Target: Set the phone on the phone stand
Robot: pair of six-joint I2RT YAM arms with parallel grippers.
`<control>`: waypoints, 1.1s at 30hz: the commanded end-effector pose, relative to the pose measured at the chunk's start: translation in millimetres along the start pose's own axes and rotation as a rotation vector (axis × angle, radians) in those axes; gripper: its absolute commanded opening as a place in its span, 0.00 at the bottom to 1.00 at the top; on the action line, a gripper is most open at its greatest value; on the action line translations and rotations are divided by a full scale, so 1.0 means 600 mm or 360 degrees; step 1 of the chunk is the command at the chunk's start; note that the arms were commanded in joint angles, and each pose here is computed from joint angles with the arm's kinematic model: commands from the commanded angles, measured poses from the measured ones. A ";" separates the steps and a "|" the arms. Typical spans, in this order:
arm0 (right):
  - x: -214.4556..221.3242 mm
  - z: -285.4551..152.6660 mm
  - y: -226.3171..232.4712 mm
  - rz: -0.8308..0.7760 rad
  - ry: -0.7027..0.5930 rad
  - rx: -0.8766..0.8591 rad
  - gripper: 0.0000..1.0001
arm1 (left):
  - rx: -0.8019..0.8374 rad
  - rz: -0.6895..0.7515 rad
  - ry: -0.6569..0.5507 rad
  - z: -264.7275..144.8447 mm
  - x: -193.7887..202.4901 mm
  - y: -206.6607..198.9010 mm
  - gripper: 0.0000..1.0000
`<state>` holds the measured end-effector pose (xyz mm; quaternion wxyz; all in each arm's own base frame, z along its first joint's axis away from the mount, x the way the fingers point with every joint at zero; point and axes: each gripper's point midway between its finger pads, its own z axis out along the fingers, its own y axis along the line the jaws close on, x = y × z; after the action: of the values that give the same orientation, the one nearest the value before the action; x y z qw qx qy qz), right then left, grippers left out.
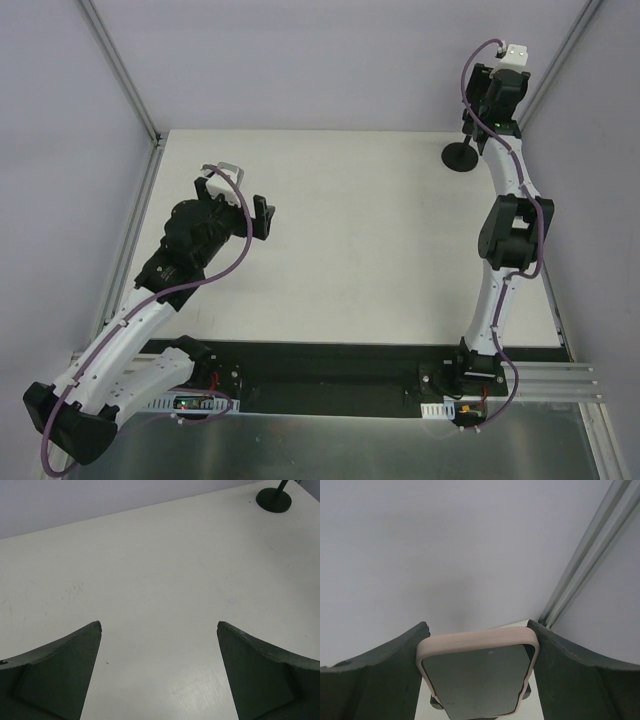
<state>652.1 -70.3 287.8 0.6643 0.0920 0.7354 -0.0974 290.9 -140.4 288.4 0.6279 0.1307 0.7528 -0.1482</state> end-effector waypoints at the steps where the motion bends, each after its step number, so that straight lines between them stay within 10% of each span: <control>1: -0.140 0.042 -0.012 -0.0032 -0.0345 -0.0054 0.00 | 0.0002 -0.0006 -0.0060 0.007 -0.029 0.001 0.97; 17: -0.070 0.093 -0.011 -0.0028 -0.0261 -0.0203 0.08 | 0.0009 0.0021 0.0021 0.029 -0.005 -0.001 0.96; 22: -0.072 0.091 -0.016 -0.0030 -0.0246 -0.0205 0.97 | 0.0028 0.0021 0.0032 0.032 -0.002 -0.004 0.96; 33: -0.128 0.035 -0.057 -0.0034 -0.0138 -0.0065 0.97 | 0.0086 0.0005 0.0003 0.022 -0.010 -0.015 0.95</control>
<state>700.1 -99.7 293.2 0.6761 0.0477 0.7319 -0.0706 302.1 -151.5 259.9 0.5911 0.1464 0.7794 -0.1472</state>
